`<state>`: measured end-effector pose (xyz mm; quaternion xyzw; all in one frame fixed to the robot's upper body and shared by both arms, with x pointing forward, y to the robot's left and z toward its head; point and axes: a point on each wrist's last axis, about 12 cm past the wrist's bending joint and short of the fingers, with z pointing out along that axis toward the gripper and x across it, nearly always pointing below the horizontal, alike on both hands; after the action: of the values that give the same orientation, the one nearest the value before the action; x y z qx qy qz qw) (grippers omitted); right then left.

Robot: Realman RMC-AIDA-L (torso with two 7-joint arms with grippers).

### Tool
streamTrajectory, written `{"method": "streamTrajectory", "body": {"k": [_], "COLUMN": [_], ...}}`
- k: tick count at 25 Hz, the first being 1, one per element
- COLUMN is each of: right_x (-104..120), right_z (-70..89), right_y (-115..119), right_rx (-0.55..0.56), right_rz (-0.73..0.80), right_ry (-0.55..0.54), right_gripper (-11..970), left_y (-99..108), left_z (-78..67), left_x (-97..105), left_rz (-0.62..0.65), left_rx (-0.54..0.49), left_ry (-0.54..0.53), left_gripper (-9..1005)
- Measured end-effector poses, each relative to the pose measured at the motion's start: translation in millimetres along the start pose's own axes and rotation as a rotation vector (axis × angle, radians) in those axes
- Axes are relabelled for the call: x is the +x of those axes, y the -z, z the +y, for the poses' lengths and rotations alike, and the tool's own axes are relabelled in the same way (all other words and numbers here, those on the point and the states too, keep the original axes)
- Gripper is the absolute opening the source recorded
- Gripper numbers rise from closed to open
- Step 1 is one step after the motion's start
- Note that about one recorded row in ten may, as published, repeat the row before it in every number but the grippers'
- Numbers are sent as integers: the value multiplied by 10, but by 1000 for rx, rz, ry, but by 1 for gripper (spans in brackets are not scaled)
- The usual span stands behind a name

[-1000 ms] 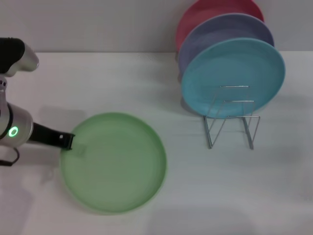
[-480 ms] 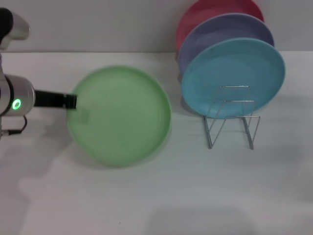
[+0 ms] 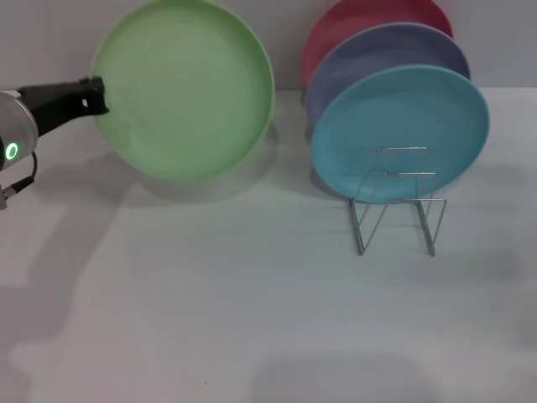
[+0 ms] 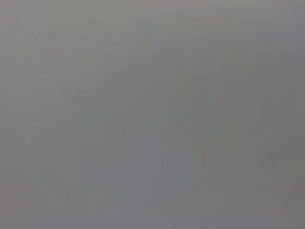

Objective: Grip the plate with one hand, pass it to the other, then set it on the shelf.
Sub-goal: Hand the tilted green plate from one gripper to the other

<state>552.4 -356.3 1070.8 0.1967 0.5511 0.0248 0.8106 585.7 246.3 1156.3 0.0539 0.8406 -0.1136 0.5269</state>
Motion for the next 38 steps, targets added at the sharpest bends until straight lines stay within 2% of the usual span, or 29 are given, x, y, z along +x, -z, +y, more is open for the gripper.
{"method": "streamTrajectory", "body": {"k": [10,16,20,21,22,29,38], "right_x": [-26,-32,-24,-24,-23,-7,20], "right_z": [-46,-77,-90,-89,-88,-84,-65], "right_y": [77,153,166,167,167,200,416], "right_rx": [3,9,14,14,13,5,-45], "right_rz": [-21,-30,-23,-23,-22,-12,-2], "right_ry": [8,10,15,16,17,23,12], "right_gripper": [666,666,665,665,665,665,666], "left_y": [14,58,117,117,148,236,352], "left_z": [51,-13,8,8,55,129,83], "left_x": [267,633,875,875,1036,1312,1540], "left_rz": [-382,-524,-614,-614,-648,-647,-601], "left_rx": [-88,-85,-42,-42,-14,17,45], "left_ry": [-35,-89,-65,-65,-43,-30,-54], "left_gripper": [34,34,34,34,34,35,35]}}
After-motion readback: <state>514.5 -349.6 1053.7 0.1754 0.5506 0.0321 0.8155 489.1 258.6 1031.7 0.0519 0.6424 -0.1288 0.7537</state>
